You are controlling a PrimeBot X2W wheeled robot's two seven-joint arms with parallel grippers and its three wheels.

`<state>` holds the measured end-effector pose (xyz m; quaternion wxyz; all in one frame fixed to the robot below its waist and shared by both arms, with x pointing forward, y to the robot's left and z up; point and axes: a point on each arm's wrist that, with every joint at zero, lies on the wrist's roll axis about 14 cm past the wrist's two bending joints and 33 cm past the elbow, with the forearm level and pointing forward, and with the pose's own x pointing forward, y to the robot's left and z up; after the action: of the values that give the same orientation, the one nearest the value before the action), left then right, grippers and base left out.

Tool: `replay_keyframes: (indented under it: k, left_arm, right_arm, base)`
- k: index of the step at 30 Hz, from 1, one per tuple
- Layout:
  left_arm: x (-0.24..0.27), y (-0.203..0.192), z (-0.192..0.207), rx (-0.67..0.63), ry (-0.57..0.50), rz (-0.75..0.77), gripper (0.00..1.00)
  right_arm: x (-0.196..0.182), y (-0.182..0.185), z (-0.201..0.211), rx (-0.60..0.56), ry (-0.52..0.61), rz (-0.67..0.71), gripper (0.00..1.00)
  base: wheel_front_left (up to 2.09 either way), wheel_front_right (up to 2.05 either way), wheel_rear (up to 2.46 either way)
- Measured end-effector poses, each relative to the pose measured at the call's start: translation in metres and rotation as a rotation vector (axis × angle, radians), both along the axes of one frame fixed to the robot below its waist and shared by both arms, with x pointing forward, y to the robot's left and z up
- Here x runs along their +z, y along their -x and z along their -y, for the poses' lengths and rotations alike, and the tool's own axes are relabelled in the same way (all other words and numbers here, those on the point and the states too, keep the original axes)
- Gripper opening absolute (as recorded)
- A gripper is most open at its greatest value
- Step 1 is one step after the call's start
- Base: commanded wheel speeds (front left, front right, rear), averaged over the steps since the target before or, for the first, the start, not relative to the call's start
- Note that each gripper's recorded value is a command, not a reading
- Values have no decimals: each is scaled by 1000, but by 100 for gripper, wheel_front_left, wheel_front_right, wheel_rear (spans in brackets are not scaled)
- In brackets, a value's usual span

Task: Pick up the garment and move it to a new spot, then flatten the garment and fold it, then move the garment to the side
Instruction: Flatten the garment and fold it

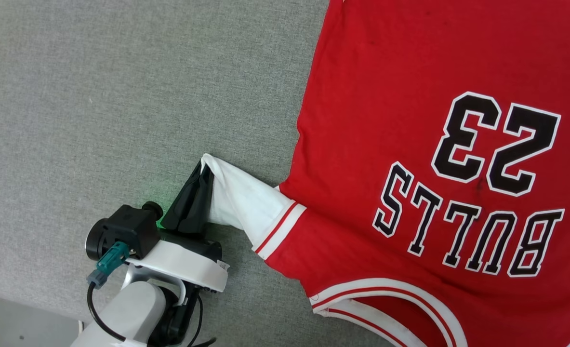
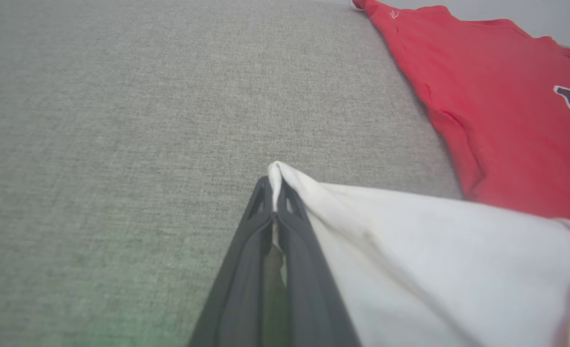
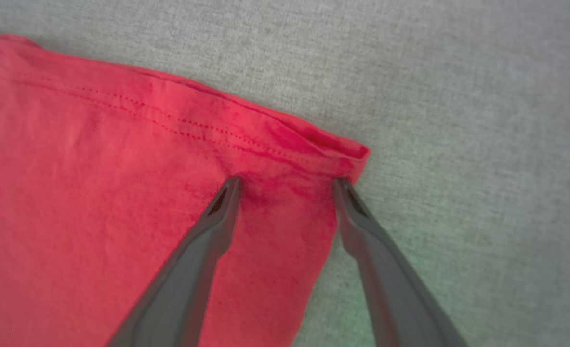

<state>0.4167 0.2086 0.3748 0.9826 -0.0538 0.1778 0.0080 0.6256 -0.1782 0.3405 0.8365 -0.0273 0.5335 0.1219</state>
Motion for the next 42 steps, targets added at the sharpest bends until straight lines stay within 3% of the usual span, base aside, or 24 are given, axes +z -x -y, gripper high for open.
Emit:
replay_keyframes:
  k: [1, 2, 7, 18, 23, 30, 42]
  left_arm:
    - [0, 0, 0, -1, -1, 1, 0]
    - [1, -1, -1, -4, -5, 4, 0]
    - [5, -2, -2, -8, -14, 19, 0]
    - [33, 14, -2, 7, -3, 79, 0]
    - [50, 28, -1, 11, 3, 112, 0]
    - [65, 48, 0, 2, -2, 131, 0]
    - [84, 63, 12, -38, 10, 173, 0]
  right_arm:
    - [1, 0, 0, 3, 3, 10, 11]
    - [1, 0, 2, 3, 6, 18, 0]
    - [11, 0, 3, 13, 14, 65, 0]
    - [83, 25, 5, 116, 20, 252, 0]
    - [108, 66, 26, 160, 49, 288, 0]
    - [127, 134, 63, 132, 36, 299, 0]
    - [81, 278, 112, -64, -45, 136, 0]
  base:
    - [0, 0, 0]
    - [0, 0, 0]
    - [0, 0, 0]
    - [0, 0, 0]
    - [0, 0, 0]
    - [0, 0, 0]
    - [0, 0, 0]
